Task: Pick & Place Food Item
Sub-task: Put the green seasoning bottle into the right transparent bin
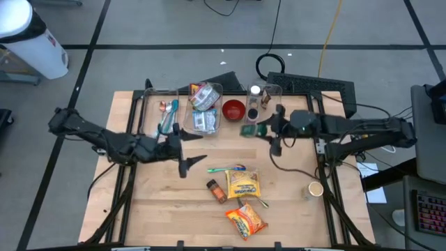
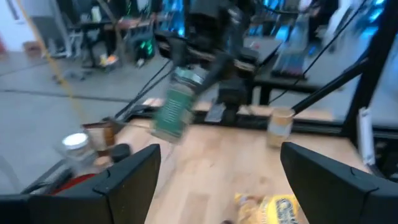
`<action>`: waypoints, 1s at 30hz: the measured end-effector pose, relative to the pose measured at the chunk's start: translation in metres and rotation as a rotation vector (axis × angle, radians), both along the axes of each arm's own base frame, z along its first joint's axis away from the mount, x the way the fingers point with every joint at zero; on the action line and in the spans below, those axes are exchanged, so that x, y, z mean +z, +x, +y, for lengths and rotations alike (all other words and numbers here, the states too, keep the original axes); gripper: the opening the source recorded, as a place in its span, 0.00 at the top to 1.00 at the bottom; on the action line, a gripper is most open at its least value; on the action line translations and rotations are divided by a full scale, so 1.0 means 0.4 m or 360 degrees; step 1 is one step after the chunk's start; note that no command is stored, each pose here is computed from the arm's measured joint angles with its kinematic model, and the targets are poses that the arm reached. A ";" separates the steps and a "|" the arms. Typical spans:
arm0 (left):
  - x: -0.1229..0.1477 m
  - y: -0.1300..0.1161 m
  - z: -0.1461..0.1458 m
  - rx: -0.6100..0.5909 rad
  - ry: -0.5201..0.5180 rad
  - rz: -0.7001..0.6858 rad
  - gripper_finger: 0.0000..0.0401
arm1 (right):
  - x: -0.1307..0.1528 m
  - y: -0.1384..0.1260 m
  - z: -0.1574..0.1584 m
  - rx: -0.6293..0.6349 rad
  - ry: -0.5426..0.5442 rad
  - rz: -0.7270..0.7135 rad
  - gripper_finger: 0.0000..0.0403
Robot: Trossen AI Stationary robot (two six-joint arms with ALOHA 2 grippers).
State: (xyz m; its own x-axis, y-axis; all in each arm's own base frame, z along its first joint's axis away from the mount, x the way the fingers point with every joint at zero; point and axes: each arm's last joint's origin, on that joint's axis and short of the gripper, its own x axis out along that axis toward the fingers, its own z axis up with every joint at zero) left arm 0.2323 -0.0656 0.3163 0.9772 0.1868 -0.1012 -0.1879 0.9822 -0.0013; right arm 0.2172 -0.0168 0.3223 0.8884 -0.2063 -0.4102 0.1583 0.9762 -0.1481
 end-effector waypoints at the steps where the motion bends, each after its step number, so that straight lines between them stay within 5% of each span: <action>1: -0.030 -0.004 0.000 -0.0019 -0.0010 -0.0053 0.16 | 0.014 0.000 -0.011 -0.0032 0.0002 0.0029 0.52; 10: -0.207 -0.040 0.014 -0.0152 -0.0141 -0.0392 0.15 | 0.079 0.019 -0.128 -0.0325 0.0017 0.0327 0.52; 19: -0.249 -0.005 0.028 -0.0103 -0.0133 -0.0323 0.15 | 0.061 0.084 -0.248 -0.0470 0.0009 0.0614 0.52; 30: -0.243 0.004 0.077 0.0029 0.0034 -0.0322 0.15 | 0.096 0.052 -0.325 -0.0611 0.0073 0.0825 0.52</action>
State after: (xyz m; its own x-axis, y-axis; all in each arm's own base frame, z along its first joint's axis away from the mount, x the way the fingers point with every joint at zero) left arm 0.2339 -0.0348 0.2190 0.9736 0.2046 0.1008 -0.2037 0.9788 -0.0197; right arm 0.2380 -0.1469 0.3608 0.4391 -0.4417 -0.7824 0.4164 0.8717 -0.2584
